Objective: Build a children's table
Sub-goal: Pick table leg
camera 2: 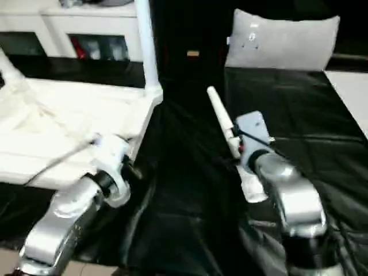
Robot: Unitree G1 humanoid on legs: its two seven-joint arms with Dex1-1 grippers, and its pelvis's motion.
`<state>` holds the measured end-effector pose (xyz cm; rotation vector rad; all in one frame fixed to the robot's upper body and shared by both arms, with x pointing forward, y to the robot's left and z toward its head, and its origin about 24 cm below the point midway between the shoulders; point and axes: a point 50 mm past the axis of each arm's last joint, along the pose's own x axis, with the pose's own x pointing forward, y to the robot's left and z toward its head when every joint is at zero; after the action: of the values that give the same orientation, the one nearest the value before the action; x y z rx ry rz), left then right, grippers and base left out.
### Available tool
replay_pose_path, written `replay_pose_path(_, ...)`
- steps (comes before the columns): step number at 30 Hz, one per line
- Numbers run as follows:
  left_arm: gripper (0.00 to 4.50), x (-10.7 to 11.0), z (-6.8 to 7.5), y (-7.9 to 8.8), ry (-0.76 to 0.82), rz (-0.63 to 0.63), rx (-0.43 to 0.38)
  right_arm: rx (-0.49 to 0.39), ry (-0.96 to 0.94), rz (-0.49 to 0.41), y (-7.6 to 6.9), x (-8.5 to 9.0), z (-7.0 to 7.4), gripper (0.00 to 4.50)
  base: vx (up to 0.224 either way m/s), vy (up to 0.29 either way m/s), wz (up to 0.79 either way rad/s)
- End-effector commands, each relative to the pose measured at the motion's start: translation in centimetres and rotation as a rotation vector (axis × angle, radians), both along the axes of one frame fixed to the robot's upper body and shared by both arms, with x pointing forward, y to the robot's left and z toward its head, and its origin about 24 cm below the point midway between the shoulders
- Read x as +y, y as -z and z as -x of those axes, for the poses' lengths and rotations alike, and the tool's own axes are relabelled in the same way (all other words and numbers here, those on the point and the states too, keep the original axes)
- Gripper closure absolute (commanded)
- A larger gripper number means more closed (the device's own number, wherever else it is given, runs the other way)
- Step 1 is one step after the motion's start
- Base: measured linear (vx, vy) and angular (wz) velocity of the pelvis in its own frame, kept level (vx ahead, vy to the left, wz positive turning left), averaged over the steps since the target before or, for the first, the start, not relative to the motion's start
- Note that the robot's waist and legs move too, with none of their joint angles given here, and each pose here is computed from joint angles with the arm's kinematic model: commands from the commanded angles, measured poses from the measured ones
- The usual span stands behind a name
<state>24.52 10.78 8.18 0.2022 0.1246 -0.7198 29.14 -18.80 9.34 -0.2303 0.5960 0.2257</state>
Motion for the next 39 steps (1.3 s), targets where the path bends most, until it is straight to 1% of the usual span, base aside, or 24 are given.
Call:
replay_pose_path(1, 0.08, -0.3, 0.6, -0.2, 0.07, -0.014, 0.022, 0.112, -0.002, -0.012, 0.6, -0.1, 0.2, 0.0, -0.07, -0.009, 0.04)
replay_pose_path(2, 0.08, -0.3, 0.7, -0.2, 0.08, -0.016, 0.026, 0.124, 0.0, -0.012, 0.7, -0.1, 0.2, 0.0, -0.076, -0.007, 0.07)
replay_pose_path(3, 0.0, -0.4, 0.9, -0.3, 0.109, -0.023, 0.037, 0.153, 0.009, -0.014, 0.9, -0.3, 0.2, 0.3, -0.076, -0.007, 0.07)
replay_pose_path(4, 0.0, -0.5, 1.1, -0.4, 0.15, -0.034, 0.048, 0.174, 0.029, -0.029, 1.1, -0.4, 0.0, 0.37, -0.081, -0.003, 0.06)
replay_pose_path(6, 0.0, -0.6, 1.2, -0.4, 0.173, -0.041, 0.054, 0.183, 0.039, -0.041, 1.2, -0.5, -0.1, 0.37, -0.082, 0.003, 0.01)
replay_pose_path(7, 0.0, -0.8, 1.3, -0.6, 0.199, -0.048, 0.059, 0.209, 0.068, -0.057, 1.4, -0.5, -0.2, 0.43, -0.059, 0.012, -0.06)
replay_pose_path(8, 0.0, -0.8, 1.3, -0.6, 0.199, -0.048, 0.059, 0.209, 0.068, -0.057, 1.4, -0.5, -0.2, 0.57, 0.0, 0.0, 0.0)
replay_pose_path(9, 0.0, -0.9, 1.3, -0.6, 0.204, -0.047, 0.059, 0.218, 0.076, -0.058, 1.4, -0.5, -0.3, 0.81, 0.0, 0.0, 0.0)
replay_pose_path(11, 0.0, -1.1, 1.4, -0.6, 0.22, -0.049, 0.066, 0.244, 0.094, -0.055, 1.4, -0.6, -0.4, 0.86, 0.0, 0.0, 0.0)
replay_pose_path(14, 0.0, -1.3, 1.5, -0.6, 0.235, -0.056, 0.071, 0.283, 0.112, -0.086, 1.6, -0.9, -0.3, 1.25, 0.0, 0.0, 0.0)
replay_pose_path(16, 0.0, -1.4, 1.6, -0.6, 0.242, -0.056, 0.076, 0.304, 0.125, -0.108, 1.8, -1.1, -0.2, 1.25, 0.0, 0.0, 0.0)
replay_pose_path(18, 0.0, -1.4, 1.6, -0.7, 0.244, -0.057, 0.078, 0.308, 0.129, -0.112, 1.9, -1.1, -0.3, 1.56, 0.0, 0.0, 0.0)
replay_pose_path(19, 0.0, -1.4, 1.7, -0.6, 0.25, -0.066, 0.082, 0.319, 0.131, -0.129, 1.9, -1.1, -0.1, 1.68, 0.0, 0.0, 0.0)
replay_pose_path(22, 0.0, -1.3, 1.7, -0.6, 0.248, -0.072, 0.078, 0.321, 0.13, -0.138, 1.9, -1.2, 0.0, 1.73, 0.0, 0.0, 0.0)
replay_pose_path(25, 0.0, -1.3, 1.5, -0.7, 0.236, -0.065, 0.074, 0.319, 0.129, -0.135, 2.0, -1.2, 0.0, 2.14, 0.0, 0.0, 0.0)
replay_pose_path(28, 0.0, -1.3, 1.5, -0.7, 0.237, -0.061, 0.078, 0.319, 0.132, -0.136, 2.0, -1.2, 0.0, 2.24, 0.0, 0.0, 0.0)
replay_pose_path(29, 0.0, -1.3, 1.5, -0.7, 0.241, -0.065, 0.079, 0.316, 0.134, -0.138, 1.9, -1.2, 0.0, 2.44, 0.0, 0.0, 0.0)
replay_pose_path(31, 0.0, -1.3, 1.5, -0.6, 0.243, -0.068, 0.08, 0.315, 0.135, -0.141, 1.9, -1.2, -0.1, 2.48, 0.0, 0.0, 0.0)
replay_pose_path(34, 0.0, -1.4, 1.5, -0.7, 0.23, -0.061, 0.074, 0.29, 0.134, -0.137, 1.8, -1.2, -0.3, 2.59, 0.0, 0.0, 0.0)
replay_pose_path(36, 0.0, -1.4, 1.3, -0.7, 0.213, -0.049, 0.073, 0.23, 0.149, -0.173, 1.2, -1.2, -0.7, 2.6, 0.0, 0.0, 0.0)
replay_pose_path(39, 0.0, -1.5, 1.2, -0.7, 0.21, -0.048, 0.075, 0.22, 0.156, -0.193, 1.1, -1.3, -0.7, 2.6, 0.0, 0.0, 0.0)
